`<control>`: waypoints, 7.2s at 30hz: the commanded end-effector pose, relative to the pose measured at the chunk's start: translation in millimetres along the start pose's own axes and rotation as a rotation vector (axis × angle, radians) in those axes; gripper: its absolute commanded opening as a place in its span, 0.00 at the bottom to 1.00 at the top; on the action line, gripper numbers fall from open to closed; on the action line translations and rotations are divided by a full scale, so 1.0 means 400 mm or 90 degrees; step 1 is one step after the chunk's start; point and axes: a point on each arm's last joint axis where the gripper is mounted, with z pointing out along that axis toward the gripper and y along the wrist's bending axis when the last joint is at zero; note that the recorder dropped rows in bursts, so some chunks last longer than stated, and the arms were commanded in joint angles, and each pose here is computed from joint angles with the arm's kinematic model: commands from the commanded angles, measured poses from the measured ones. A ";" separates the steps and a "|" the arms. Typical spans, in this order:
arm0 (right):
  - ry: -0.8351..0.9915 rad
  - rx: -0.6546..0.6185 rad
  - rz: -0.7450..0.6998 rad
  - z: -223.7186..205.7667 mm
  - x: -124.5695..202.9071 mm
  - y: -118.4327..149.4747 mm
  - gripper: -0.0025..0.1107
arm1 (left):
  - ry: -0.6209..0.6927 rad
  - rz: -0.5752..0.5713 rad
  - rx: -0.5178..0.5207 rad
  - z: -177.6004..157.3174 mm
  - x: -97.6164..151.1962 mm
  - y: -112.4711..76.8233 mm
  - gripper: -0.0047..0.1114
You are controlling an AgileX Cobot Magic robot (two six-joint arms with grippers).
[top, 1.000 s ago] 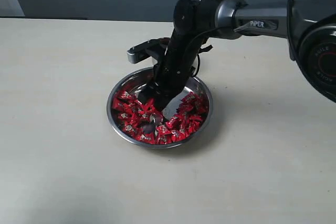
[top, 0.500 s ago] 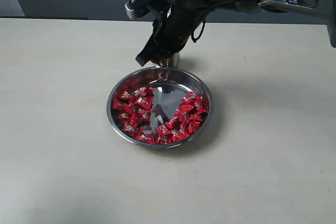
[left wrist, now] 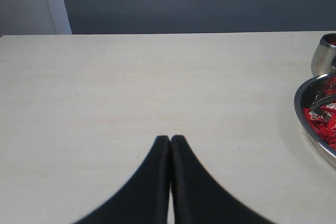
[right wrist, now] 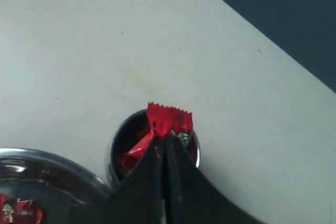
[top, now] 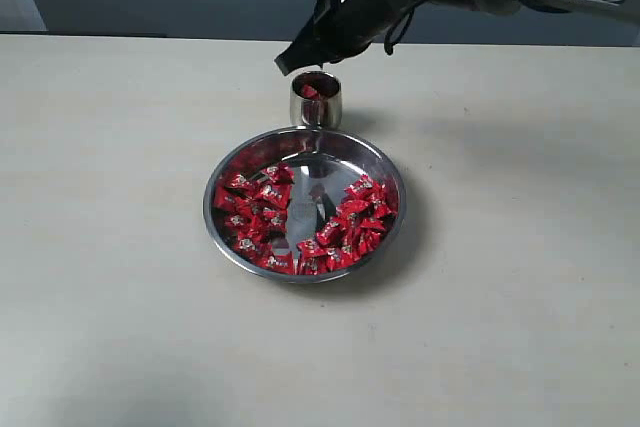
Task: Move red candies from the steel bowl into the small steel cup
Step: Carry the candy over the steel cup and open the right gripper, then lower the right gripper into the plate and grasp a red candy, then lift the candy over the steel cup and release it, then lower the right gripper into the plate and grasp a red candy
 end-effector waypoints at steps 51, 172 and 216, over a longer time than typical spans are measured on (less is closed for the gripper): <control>0.148 -0.227 0.058 0.107 0.102 0.124 0.36 | -0.005 0.003 0.003 -0.001 0.001 -0.001 0.04; -0.033 -0.050 0.145 0.060 0.039 -0.062 0.35 | -0.005 0.003 0.003 -0.001 0.001 -0.001 0.04; 0.126 -0.258 0.139 0.195 0.150 0.125 0.04 | -0.005 0.003 0.003 -0.001 0.001 -0.001 0.04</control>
